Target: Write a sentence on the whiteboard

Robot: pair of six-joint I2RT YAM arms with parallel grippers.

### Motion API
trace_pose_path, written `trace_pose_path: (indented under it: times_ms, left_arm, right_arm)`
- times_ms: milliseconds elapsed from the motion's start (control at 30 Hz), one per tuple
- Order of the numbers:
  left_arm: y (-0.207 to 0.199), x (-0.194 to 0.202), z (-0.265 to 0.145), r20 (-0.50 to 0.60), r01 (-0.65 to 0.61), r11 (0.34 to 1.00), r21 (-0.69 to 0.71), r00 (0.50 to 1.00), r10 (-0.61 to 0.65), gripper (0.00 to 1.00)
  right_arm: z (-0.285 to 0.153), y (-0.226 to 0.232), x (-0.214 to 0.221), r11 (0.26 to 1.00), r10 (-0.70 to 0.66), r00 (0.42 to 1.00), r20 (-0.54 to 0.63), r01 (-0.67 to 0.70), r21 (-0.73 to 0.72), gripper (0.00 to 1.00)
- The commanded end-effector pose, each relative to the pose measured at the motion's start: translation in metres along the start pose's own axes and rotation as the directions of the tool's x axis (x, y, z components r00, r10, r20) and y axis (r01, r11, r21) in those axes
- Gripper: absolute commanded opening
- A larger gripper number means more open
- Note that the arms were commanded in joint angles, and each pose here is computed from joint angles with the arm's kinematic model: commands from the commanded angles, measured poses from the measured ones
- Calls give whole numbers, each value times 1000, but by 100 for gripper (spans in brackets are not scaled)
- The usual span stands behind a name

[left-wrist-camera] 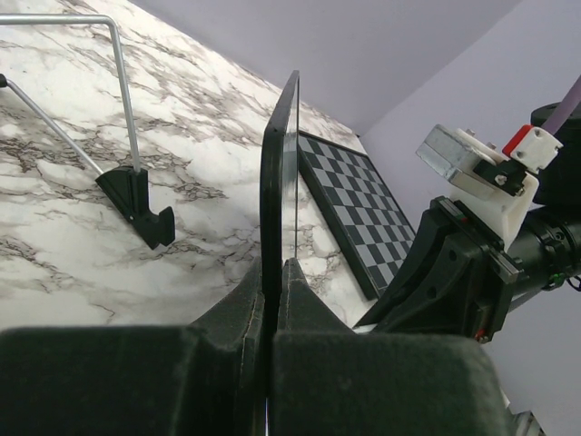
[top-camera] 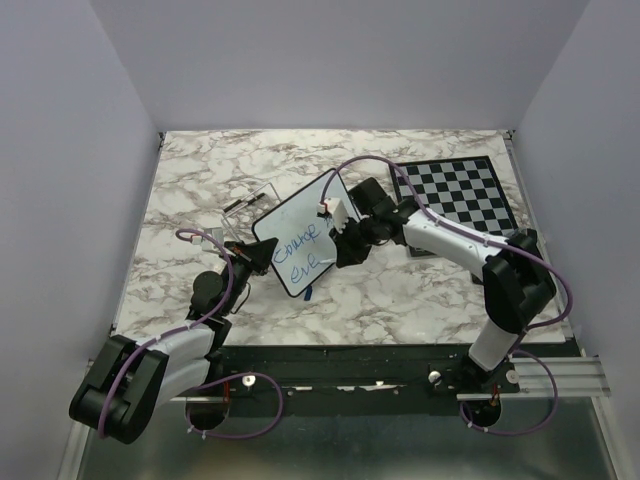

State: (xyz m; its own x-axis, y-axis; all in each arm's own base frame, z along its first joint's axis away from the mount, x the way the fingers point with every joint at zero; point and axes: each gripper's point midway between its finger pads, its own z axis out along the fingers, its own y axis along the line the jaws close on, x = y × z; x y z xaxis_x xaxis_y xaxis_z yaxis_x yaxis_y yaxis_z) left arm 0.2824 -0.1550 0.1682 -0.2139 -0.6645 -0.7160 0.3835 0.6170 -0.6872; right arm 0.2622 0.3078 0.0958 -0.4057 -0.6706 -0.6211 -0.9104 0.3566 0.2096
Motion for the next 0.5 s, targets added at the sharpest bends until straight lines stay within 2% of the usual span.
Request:
trace_pose_path:
  times_ms: [0,67,200,333,467]
  left_arm:
    - [1,8,-8,-14,-7,1000,16,1000,7,0]
    - [0,8,-8,-15,-7,1000,20,1000,7,0]
    - [0,9,-9,-21,-8,1000,21,1000,9,0]
    - [0,10,-9,-26,-10,1000,22,1000,10,0]
    - [-1,10,-9,-28,-10,1000,26,1000,10,0]
  right_arm:
    - [-12,-10,-5,999,4,1000,31,-5,37,0]
    - [-22,-3,-14,1000,-18,997,71,17,13,1]
    - [-50,36,-34,986,-77,977,197,105,-131,0]
    - [-66,49,-32,973,-130,960,247,172,-155,1]
    - [-71,47,-24,970,-137,956,261,183,-160,1]
